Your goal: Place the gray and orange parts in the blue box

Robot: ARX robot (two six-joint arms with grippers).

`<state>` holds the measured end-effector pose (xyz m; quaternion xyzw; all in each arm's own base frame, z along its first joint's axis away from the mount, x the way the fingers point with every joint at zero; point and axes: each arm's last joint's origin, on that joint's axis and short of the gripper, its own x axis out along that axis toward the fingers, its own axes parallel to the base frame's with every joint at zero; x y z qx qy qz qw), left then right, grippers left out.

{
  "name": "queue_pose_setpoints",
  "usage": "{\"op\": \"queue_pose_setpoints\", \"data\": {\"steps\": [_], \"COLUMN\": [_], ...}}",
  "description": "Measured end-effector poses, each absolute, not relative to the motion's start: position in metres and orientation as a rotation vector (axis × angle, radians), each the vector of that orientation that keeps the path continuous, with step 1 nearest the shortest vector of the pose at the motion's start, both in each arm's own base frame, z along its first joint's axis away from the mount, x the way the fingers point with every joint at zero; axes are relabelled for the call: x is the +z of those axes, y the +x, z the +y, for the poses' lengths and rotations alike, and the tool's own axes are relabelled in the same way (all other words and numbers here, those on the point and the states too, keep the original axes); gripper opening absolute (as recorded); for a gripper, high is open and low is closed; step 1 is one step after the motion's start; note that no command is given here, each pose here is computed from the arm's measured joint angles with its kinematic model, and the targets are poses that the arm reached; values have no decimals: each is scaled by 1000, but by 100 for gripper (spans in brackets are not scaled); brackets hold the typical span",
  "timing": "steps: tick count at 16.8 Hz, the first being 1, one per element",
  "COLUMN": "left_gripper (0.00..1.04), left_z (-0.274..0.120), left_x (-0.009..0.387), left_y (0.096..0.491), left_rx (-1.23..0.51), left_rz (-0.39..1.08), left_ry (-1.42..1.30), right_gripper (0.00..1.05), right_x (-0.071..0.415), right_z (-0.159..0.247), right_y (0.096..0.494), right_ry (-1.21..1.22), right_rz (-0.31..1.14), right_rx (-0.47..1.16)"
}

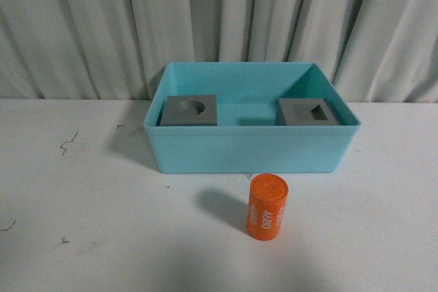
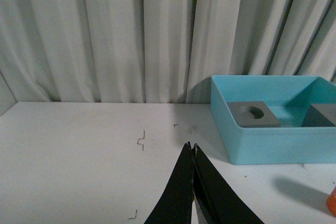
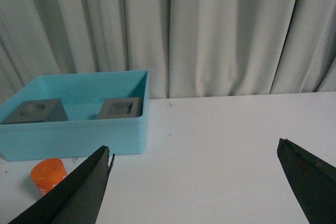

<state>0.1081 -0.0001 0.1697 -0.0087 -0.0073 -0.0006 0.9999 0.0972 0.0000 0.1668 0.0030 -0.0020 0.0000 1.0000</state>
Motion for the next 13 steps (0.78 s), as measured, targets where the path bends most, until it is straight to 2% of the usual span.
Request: {"op": "queue_pose_setpoints", "data": {"steps": [2,3,7,8,9,10,11,12,13], "left_gripper": [2,4,42,60,71,84,93,100,97], "left_z": [0,0,0,0,0,0,0,0,0], "left_x": [163,167,166,166,166,166,166,166,166], "left_y": [100,97,97,97,97,97,97,97,97], "left_rx": [-3,-2,0,1,0,0,0,0,0], "left_rz": [45,-12,-2,-1,0,1,0,1,0], "left_ry": [-17,-17,-17,-17,-17,-17,-17,-16,-17], "right_gripper": [98,98,98,98,98,98,98,98,98], "right_x": [167,167,167,167,165,168,177,199,216], "right_z": [0,0,0,0,0,-5,-11,-15,-10], "right_y": [97,97,97,97,97,103,118,143,164], "right_ry": [6,6,6,6,17,73,102,108,87], "right_rz": [-4,-4,-4,-5,60,337,389,343,298], "right_rx": [0,0,0,0,-12,-62,-88,-50,58]}}
